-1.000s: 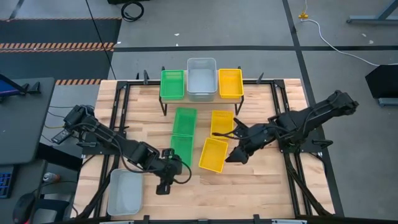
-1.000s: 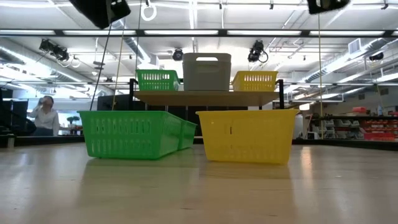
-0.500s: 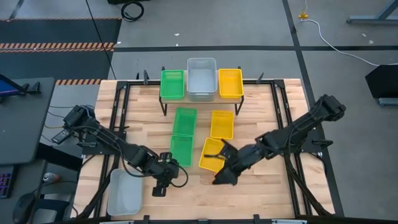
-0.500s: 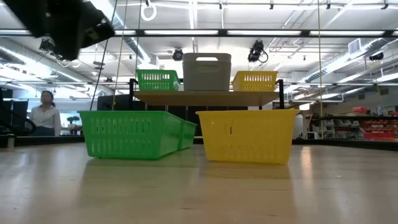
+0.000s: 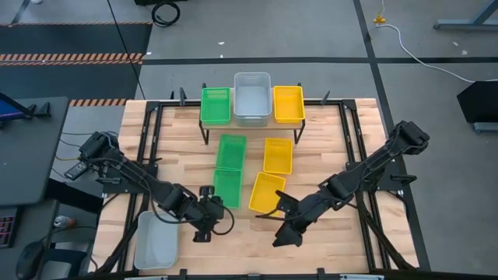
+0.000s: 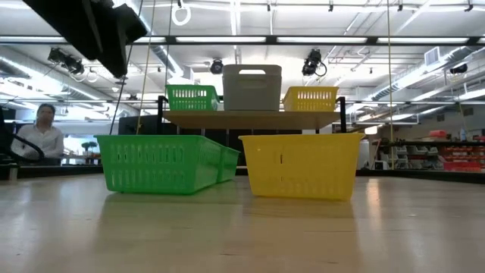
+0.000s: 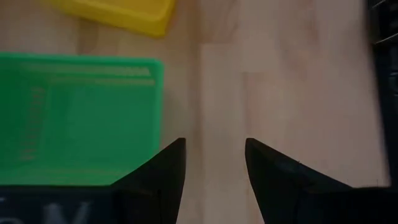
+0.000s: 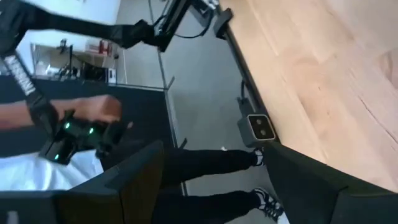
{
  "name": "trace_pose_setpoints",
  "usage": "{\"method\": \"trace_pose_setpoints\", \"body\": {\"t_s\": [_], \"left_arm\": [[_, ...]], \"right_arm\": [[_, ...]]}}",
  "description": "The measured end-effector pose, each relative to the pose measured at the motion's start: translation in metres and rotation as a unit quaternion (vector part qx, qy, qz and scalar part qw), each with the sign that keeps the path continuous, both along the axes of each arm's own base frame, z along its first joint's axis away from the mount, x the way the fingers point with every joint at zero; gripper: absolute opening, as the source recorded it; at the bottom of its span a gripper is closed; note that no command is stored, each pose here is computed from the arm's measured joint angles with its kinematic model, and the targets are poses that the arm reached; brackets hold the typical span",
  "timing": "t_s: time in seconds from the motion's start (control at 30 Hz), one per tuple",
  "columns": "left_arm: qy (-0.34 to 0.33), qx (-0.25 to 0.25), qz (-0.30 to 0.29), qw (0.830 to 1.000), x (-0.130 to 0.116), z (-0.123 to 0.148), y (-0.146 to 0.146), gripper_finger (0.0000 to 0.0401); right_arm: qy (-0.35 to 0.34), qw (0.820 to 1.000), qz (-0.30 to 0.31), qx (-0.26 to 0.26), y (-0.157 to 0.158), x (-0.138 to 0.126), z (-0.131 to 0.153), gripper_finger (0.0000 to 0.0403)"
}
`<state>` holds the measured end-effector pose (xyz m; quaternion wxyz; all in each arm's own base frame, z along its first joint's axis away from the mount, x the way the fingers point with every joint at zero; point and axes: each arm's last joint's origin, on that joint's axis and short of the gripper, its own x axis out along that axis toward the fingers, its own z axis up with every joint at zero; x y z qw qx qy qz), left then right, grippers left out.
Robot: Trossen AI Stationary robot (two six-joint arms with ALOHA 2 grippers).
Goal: Stack baskets on shelf by color
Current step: Stack the bottom green bin on top of the green bin on the shelf
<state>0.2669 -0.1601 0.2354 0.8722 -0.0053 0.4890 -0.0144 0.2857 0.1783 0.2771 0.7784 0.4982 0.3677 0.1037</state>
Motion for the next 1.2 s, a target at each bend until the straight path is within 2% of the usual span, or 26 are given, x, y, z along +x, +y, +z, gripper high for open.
{"method": "trace_pose_setpoints", "body": {"t_s": [0.17,0.43,0.57,0.8,0.9,1.0,1.13,1.2], "left_arm": [[-0.001,0.042,0.023,0.999,0.003,-0.002,0.012,0.0174],[0.015,0.042,0.008,0.999,0.015,-0.010,0.024,0.0194],[0.051,0.014,-0.014,0.998,0.022,-0.024,0.024,0.0201],[0.102,0.026,-0.008,0.994,0.035,-0.057,0.025,0.0190],[0.135,0.008,-0.021,0.991,0.038,-0.073,0.024,0.0169],[0.151,-0.002,-0.016,0.988,0.038,-0.079,0.022,0.0127],[0.143,-0.019,0.006,0.989,0.035,-0.070,0.021,0.0036],[0.135,-0.029,0.019,0.990,0.035,-0.058,0.021,0.0013]], "right_arm": [[-0.003,1.000,-0.004,0.007,0.003,-0.003,0.003,0.0283],[-0.010,1.000,-0.008,0.004,0.011,-0.009,0.005,0.0283],[-0.008,1.000,-0.005,0.008,0.015,-0.012,0.005,0.0283],[-0.006,1.000,-0.015,0.008,0.017,-0.013,0.004,0.0283],[-0.001,1.000,-0.017,0.014,0.017,-0.013,0.004,0.0283],[0.001,1.000,-0.016,0.017,0.017,-0.014,0.004,0.0283],[0.002,1.000,-0.013,0.016,0.019,-0.015,0.004,0.0283],[0.002,1.000,-0.012,0.014,0.019,-0.015,0.004,0.0283]]}}
